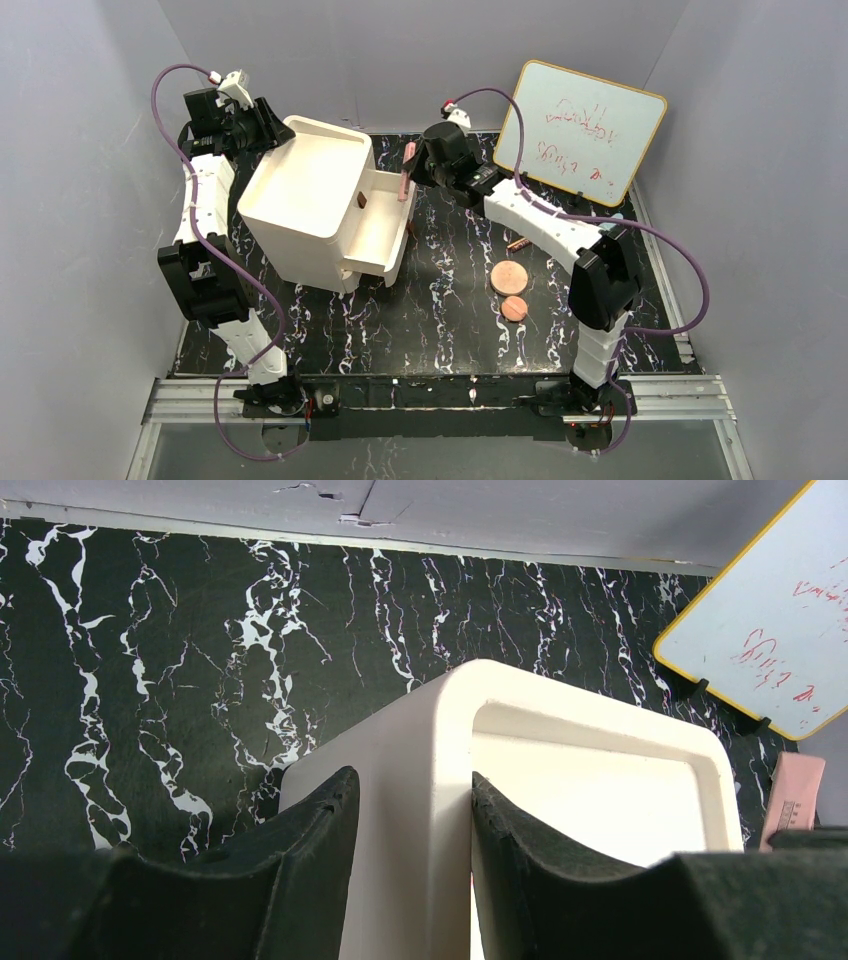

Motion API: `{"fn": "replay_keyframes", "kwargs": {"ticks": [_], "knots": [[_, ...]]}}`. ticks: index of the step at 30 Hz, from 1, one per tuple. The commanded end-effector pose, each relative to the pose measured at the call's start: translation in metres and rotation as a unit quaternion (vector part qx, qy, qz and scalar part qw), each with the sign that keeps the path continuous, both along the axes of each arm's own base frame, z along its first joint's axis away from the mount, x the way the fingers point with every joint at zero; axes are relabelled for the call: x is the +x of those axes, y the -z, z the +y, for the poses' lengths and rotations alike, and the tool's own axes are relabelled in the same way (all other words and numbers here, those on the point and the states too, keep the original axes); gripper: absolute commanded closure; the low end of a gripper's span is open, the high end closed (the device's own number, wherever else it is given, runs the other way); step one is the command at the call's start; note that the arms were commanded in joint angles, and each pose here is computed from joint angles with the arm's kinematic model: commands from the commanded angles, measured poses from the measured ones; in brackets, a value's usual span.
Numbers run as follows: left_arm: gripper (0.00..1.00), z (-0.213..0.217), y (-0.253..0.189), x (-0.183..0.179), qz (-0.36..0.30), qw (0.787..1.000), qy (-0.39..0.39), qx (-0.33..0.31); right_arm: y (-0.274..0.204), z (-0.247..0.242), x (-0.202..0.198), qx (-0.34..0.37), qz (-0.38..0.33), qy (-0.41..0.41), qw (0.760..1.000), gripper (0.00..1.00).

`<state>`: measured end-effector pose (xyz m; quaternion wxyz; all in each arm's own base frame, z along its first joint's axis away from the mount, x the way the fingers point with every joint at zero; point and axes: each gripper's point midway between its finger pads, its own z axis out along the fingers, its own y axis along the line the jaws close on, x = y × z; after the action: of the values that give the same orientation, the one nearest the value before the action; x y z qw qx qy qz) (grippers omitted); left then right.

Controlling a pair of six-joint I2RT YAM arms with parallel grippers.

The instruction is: Organize the makeup

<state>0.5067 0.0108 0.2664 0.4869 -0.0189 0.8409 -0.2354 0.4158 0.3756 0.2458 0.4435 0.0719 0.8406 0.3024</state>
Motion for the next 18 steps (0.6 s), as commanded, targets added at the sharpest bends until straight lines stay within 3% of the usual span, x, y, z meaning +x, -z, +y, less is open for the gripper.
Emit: {"fn": "replay_keyframes", "kwargs": {"ticks": [1, 18], "knots": [[0.59, -0.012, 0.021, -0.006, 0.039, 0.999, 0.017, -0.01, -0.028, 0.027, -0.012, 0.021, -0.026, -0.02, 0.999, 0.99], [0.59, -0.013, 0.019, -0.006, 0.037, 0.999, 0.018, -0.01, 0.004, 0.053, -0.067, 0.003, 0.01, -0.043, 0.999, 0.99]]}}
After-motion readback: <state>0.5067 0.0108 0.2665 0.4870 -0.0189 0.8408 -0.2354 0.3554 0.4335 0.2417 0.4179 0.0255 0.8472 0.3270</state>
